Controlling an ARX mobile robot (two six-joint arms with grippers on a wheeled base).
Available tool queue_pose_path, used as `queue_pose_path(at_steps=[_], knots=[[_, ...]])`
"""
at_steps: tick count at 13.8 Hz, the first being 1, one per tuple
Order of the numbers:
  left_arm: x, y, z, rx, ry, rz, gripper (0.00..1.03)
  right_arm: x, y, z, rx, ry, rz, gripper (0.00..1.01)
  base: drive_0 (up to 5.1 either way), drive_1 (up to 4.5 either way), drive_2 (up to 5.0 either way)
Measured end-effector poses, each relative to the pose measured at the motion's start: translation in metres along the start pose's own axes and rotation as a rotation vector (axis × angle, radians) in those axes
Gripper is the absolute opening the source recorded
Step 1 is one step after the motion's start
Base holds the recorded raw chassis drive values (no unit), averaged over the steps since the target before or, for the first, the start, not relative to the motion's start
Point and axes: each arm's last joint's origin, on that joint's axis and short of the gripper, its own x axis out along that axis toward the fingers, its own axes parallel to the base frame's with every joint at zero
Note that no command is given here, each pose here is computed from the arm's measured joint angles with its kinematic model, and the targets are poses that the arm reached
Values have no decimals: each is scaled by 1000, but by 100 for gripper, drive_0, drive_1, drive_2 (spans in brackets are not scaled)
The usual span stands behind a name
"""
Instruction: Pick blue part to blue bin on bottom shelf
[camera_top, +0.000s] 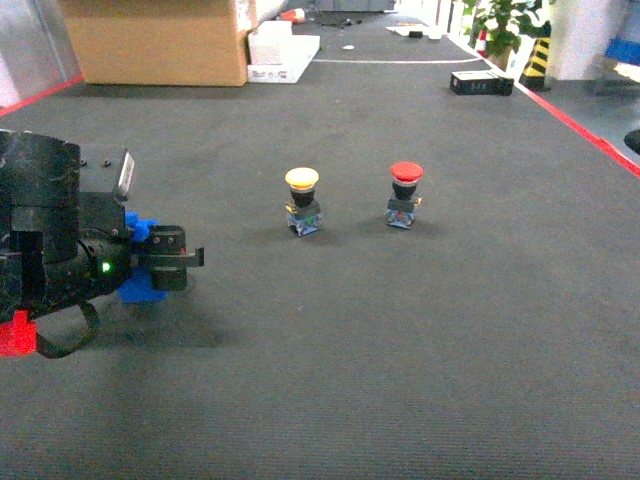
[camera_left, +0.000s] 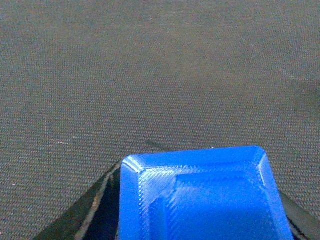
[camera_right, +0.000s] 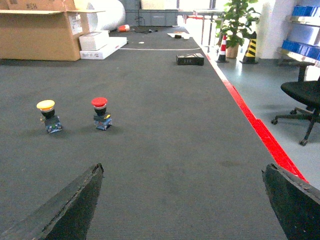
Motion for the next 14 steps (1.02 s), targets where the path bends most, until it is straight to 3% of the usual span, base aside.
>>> queue_pose_path(at_steps=[1, 2, 6, 9, 12, 14], knots=[[0, 0, 0, -1, 1, 0, 51, 0, 0, 0, 0, 0, 0, 98, 0, 0, 0], [0, 0, 0, 0, 0, 4, 46, 0, 0, 0, 0, 0, 0, 98, 0, 0, 0], [0, -1, 0, 5, -6, 17, 45, 0, 0, 0, 0, 0, 0, 98, 0, 0, 0], [-24, 7, -1, 5, -53, 73, 45, 0, 0, 0, 0, 0, 0, 98, 0, 0, 0], [-79, 15, 36, 4, -235, 110, 45, 0, 0, 0, 0, 0, 0, 98, 0, 0, 0], [-113, 22, 43, 20, -272, 130, 44, 0, 0, 0, 0, 0, 0, 98, 0, 0, 0]])
